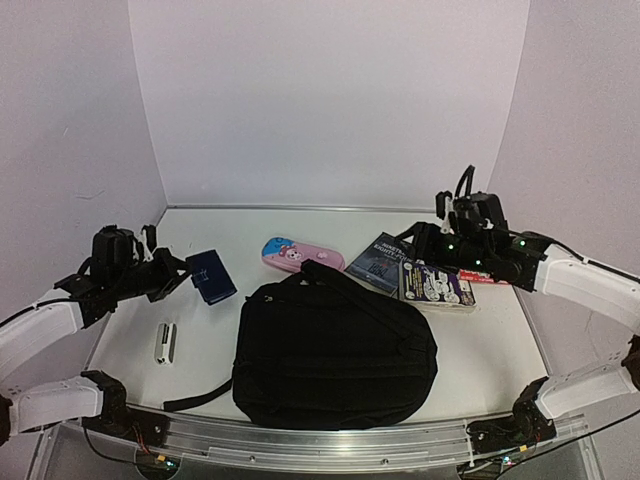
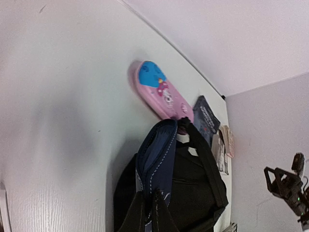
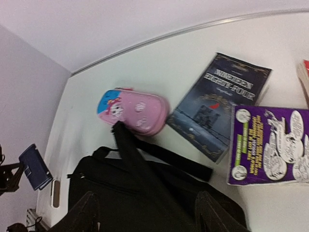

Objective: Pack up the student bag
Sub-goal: Pick up the personal item from the center of the board.

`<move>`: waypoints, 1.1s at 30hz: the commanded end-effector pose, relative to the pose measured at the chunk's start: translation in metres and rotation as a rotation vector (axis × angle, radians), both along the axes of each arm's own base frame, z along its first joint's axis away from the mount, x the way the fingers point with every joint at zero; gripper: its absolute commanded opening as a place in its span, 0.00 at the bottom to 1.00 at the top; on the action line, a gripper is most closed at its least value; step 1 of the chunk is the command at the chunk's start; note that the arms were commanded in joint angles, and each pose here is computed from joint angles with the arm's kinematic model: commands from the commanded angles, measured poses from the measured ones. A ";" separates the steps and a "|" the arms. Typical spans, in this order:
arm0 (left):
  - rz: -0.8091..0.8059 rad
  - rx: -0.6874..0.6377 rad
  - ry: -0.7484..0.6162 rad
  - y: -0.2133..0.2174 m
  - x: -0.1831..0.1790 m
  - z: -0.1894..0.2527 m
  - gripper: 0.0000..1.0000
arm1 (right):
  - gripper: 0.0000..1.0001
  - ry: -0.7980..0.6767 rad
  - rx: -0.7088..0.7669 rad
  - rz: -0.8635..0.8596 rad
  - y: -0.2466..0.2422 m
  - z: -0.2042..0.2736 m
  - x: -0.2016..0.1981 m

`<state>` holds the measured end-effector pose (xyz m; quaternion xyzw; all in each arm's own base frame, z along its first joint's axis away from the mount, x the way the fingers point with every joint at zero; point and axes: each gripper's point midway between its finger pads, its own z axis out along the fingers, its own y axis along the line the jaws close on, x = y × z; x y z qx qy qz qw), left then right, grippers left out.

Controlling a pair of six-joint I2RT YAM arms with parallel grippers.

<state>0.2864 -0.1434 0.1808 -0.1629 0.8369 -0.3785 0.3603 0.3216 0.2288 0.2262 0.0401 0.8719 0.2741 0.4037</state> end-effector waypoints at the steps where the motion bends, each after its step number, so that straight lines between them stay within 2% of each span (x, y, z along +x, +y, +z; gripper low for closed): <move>1: -0.224 0.001 -0.216 -0.028 -0.003 0.066 0.00 | 0.69 -0.072 0.102 0.215 0.064 0.040 -0.008; 6: -0.555 -0.078 -0.271 -0.073 -0.019 0.094 0.00 | 0.79 -0.092 0.125 0.422 0.130 0.047 -0.023; 10: -0.751 -0.062 -0.263 -0.100 -0.033 0.098 0.00 | 0.84 -0.089 0.137 0.612 0.168 0.045 -0.037; 16: -0.992 -0.023 -0.230 -0.147 -0.067 0.092 0.00 | 0.85 -0.045 0.180 0.798 0.197 0.036 -0.053; 21: -1.084 -0.056 -0.238 -0.163 -0.083 0.095 0.00 | 0.82 0.013 0.201 0.905 0.206 0.019 -0.070; 29: -1.145 -0.064 -0.212 -0.176 -0.089 0.089 0.00 | 0.59 0.035 0.274 1.060 0.220 0.017 -0.104; 33: -1.139 -0.064 -0.202 -0.178 -0.086 0.086 0.00 | 0.34 0.031 0.301 1.086 0.224 0.016 -0.112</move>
